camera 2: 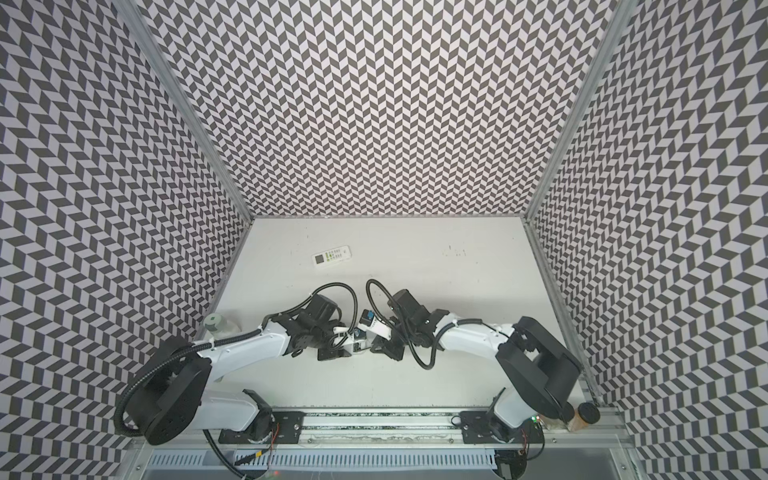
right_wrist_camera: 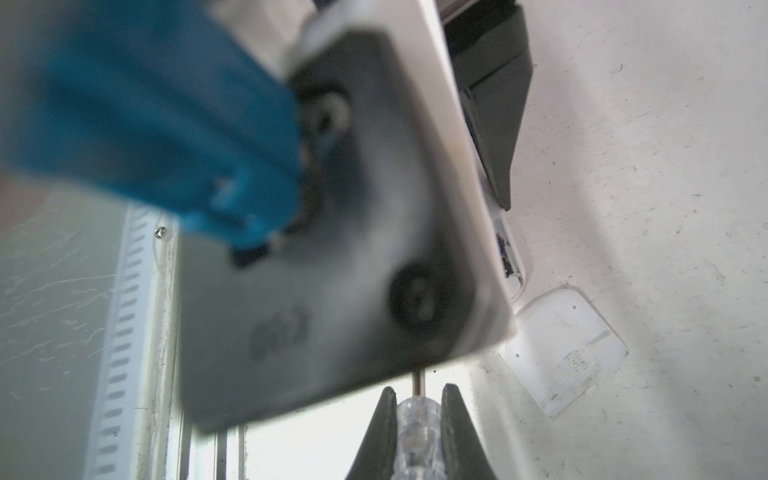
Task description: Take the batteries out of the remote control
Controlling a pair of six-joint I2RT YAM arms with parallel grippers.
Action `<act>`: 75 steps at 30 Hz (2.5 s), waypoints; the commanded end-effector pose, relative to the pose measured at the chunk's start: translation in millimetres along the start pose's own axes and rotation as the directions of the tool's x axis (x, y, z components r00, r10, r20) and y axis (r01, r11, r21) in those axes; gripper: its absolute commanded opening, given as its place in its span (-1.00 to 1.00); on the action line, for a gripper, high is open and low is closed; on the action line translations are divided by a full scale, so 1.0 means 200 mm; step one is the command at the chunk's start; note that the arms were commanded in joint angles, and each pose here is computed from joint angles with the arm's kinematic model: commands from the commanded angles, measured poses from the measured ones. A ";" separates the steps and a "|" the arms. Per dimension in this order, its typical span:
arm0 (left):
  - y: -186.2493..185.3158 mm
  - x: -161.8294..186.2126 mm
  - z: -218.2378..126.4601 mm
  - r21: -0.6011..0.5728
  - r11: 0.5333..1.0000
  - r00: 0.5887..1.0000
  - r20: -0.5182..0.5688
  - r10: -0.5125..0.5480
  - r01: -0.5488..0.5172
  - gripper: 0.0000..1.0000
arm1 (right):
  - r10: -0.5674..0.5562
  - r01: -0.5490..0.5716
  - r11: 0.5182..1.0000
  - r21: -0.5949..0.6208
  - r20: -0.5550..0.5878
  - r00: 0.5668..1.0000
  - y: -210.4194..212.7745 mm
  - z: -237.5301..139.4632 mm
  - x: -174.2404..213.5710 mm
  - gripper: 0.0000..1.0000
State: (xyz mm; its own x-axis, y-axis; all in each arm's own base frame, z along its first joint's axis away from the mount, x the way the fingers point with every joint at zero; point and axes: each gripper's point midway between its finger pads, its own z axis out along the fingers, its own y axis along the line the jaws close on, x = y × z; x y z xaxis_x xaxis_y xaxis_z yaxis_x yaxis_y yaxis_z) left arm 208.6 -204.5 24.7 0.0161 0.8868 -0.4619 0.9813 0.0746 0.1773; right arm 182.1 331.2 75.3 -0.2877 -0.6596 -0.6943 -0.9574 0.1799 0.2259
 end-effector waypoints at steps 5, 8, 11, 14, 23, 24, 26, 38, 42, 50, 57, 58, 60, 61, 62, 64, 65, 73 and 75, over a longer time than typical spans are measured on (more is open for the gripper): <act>-0.13 0.05 0.02 0.106 0.994 0.999 -0.034 -0.006 0.010 -0.20 | -0.048 0.047 0.998 0.030 0.039 0.998 -0.03 -0.02 -0.07 -1.00; -0.12 0.03 0.02 0.102 0.995 0.999 -0.030 -0.010 0.013 -0.20 | -0.044 0.043 0.998 0.034 0.025 0.999 -0.04 -0.01 -0.06 -1.00; -0.13 0.04 0.02 0.108 0.994 0.999 -0.032 -0.011 0.014 -0.20 | -0.046 0.045 0.998 0.047 0.032 0.998 -0.04 -0.01 -0.06 -1.00; -0.12 0.04 0.02 0.104 0.995 0.999 -0.033 -0.011 0.014 -0.20 | -0.048 0.047 0.998 0.051 0.013 0.999 -0.05 -0.01 -0.04 -1.00; -0.13 0.05 0.02 0.104 0.994 0.999 -0.035 -0.013 0.017 -0.20 | -0.056 0.055 0.997 0.049 0.031 0.998 -0.04 0.00 -0.06 -1.00; -0.13 0.05 0.02 0.105 0.994 0.999 -0.035 -0.009 0.012 -0.20 | -0.057 0.055 0.997 0.055 0.035 0.998 -0.04 0.00 -0.06 -1.00; -0.13 0.04 0.02 0.104 0.995 0.999 -0.032 -0.006 0.010 -0.20 | -0.054 0.050 0.996 0.076 0.047 0.997 -0.06 0.01 -0.08 -1.00; -0.13 0.04 0.02 0.106 0.994 1.000 -0.029 -0.006 0.009 -0.19 | -0.094 0.035 0.955 0.295 0.189 0.978 -0.22 -0.11 -0.26 -1.00; -0.12 0.03 0.01 0.102 0.995 1.000 -0.024 -0.014 0.016 -0.19 | -0.101 0.031 0.940 0.339 0.189 0.977 -0.26 -0.13 -0.27 -1.00; -0.11 0.02 0.01 0.098 0.995 1.000 -0.022 -0.022 0.024 -0.02 | -0.096 0.012 0.931 0.365 0.212 0.973 -0.32 -0.17 -0.27 -1.00; -0.06 -0.02 0.00 0.083 0.996 0.999 -0.016 -0.041 0.042 0.29 | -0.024 -0.084 0.929 0.360 0.286 0.958 -0.39 -0.28 -0.27 -1.00; -0.06 -0.03 0.00 0.083 0.996 0.999 -0.011 -0.041 0.042 0.31 | -0.002 -0.110 0.926 0.361 0.297 0.955 -0.41 -0.30 -0.26 -1.00; -0.05 -0.04 0.00 0.085 0.995 0.999 -0.009 -0.043 0.044 0.34 | 0.033 -0.146 0.923 0.356 0.305 0.952 -0.43 -0.34 -0.24 -1.00; -0.05 -0.05 -0.01 0.086 0.995 0.999 -0.005 -0.049 0.049 0.34 | 0.053 -0.165 0.919 0.357 0.304 0.951 -0.44 -0.36 -0.23 -1.00; -0.05 -0.05 -0.01 0.089 0.994 0.998 -0.003 -0.056 0.056 0.35 | 0.074 -0.187 0.914 0.360 0.307 0.949 -0.45 -0.38 -0.23 -1.00; -0.04 -0.06 0.00 0.089 0.994 0.998 -0.001 -0.063 0.063 0.38 | 0.122 -0.240 0.900 0.363 0.320 0.940 -0.47 -0.42 -0.20 -1.00; -0.04 -0.06 0.00 0.091 0.994 0.998 -0.004 -0.061 0.061 0.39 | 0.143 -0.263 0.893 0.366 0.324 0.935 -0.48 -0.43 -0.19 -1.00; 0.04 -0.08 0.04 0.023 0.993 0.993 0.003 -0.117 0.116 0.46 | 0.227 -0.372 0.848 0.378 0.375 0.899 -0.44 -0.57 -0.18 -1.00; 0.14 -0.08 0.04 -0.063 0.984 0.986 -0.004 -0.168 0.168 0.46 | 0.226 -0.377 0.844 0.381 0.386 0.895 -0.43 -0.59 -0.18 -1.00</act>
State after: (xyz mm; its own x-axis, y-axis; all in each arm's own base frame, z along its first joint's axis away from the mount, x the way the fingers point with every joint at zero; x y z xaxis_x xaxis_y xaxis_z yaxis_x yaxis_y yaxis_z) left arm 212.9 -213.2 22.2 -0.1059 0.8808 -0.4616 0.9818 0.1662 0.0919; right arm 279.3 258.9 155.1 -0.4645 -0.3140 -0.8280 -0.7382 0.6539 0.1661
